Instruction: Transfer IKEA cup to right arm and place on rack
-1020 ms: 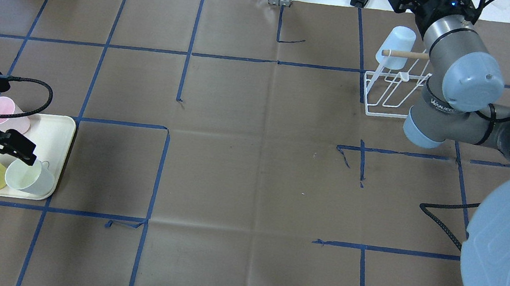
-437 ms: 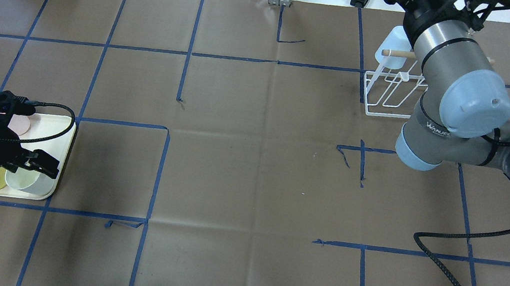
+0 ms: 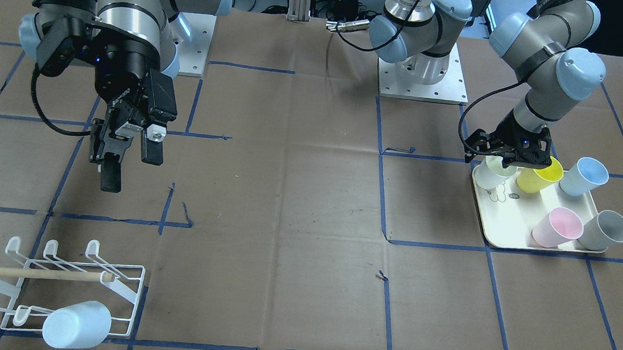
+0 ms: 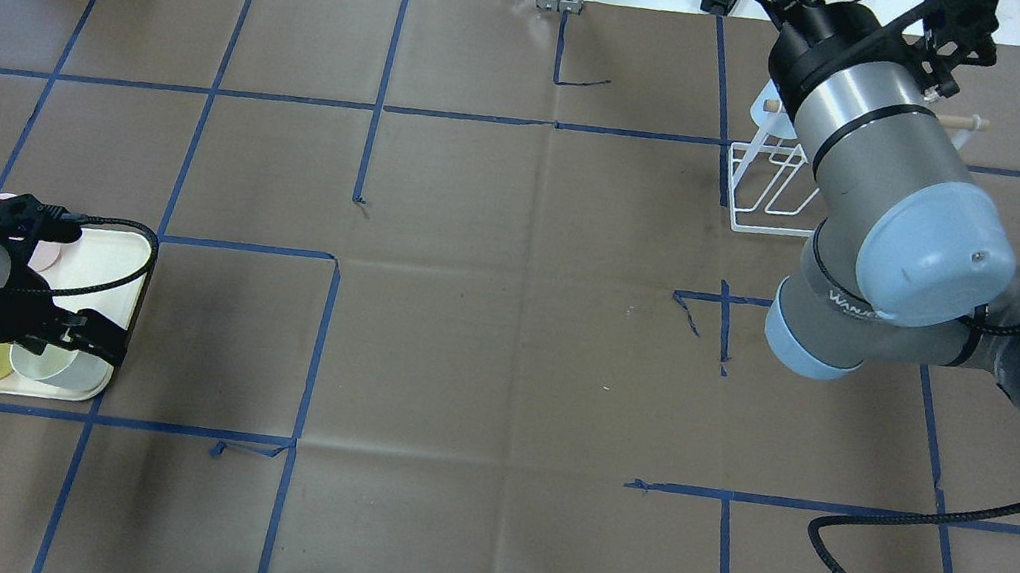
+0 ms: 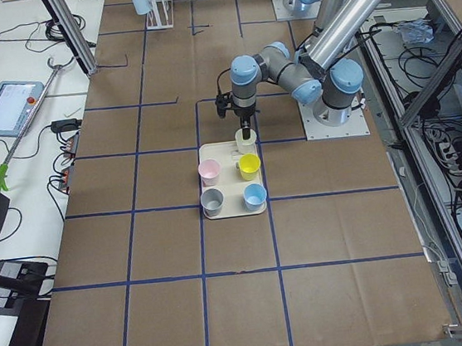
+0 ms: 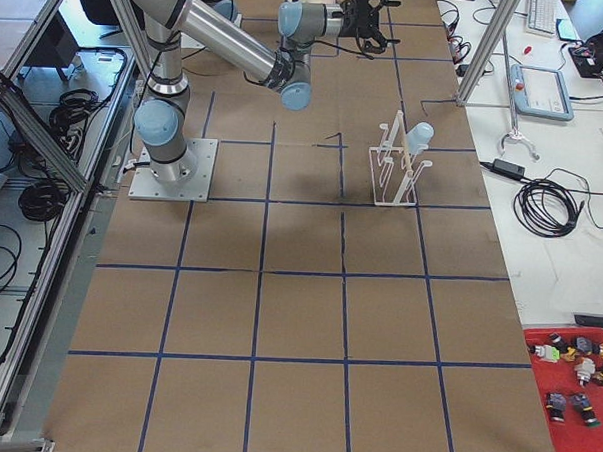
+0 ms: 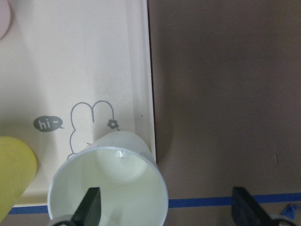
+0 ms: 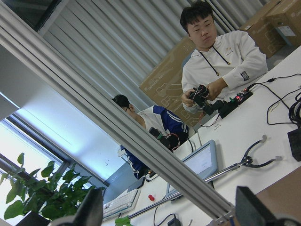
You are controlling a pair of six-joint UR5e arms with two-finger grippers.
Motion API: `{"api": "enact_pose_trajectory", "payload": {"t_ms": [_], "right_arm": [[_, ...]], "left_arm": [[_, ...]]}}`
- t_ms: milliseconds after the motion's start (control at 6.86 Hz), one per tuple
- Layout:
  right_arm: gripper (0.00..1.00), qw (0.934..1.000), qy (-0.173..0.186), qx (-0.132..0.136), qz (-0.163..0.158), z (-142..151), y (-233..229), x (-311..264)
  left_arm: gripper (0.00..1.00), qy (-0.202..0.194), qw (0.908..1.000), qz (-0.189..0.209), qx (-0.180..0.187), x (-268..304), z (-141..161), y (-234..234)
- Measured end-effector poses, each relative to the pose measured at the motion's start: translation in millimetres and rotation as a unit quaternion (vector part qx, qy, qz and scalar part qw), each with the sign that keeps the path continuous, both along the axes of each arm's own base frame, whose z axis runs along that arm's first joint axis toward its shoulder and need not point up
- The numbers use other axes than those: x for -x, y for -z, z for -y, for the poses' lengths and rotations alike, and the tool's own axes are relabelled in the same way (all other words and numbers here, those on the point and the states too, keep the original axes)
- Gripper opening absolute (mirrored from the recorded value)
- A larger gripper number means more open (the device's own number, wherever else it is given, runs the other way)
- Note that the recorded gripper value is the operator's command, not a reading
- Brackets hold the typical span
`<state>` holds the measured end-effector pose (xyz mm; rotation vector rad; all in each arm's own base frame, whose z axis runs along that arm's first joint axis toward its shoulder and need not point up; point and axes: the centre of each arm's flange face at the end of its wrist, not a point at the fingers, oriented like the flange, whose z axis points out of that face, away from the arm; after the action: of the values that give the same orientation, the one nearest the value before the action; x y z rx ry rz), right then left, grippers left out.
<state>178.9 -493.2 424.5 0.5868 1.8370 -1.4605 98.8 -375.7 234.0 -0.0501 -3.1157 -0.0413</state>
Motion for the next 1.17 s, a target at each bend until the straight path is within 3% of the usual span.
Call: {"api": "enact_pose_trajectory", "payload": {"t_ms": [146, 437, 583, 728, 874, 1165], "right_arm": [[1.00, 0.9978, -0.003, -0.013, 0.065, -8, 1, -10], [1.00, 0.9805, -0.002, -0.043, 0.192, -19, 9, -21], [1.00, 0.9673, 0.002, -0.057, 0.247, -22, 12, -23], [1.00, 0.9550, 0.006, -0.068, 0.289, -24, 13, -23], [1.00, 0.9470, 0.010, -0.075, 0.312, -25, 15, -23], [1.00, 0.9425, 0.016, -0.083, 0.323, -27, 20, -22]], "left_arm": [[0.51, 0.002, 1.0000, 0.005, 0.001, -2, 2, 2], [0.07, 0.003, 0.9999, 0.016, -0.002, -5, 3, 1], [0.00, 0.003, 0.9998, 0.017, -0.003, -6, 3, 2], [0.00, 0.004, 0.9998, 0.019, -0.002, -6, 4, 1], [0.00, 0.004, 0.9997, 0.022, 0.002, -7, 4, -3], [0.00, 0.005, 0.9992, 0.035, 0.022, -13, 16, -26]]}}
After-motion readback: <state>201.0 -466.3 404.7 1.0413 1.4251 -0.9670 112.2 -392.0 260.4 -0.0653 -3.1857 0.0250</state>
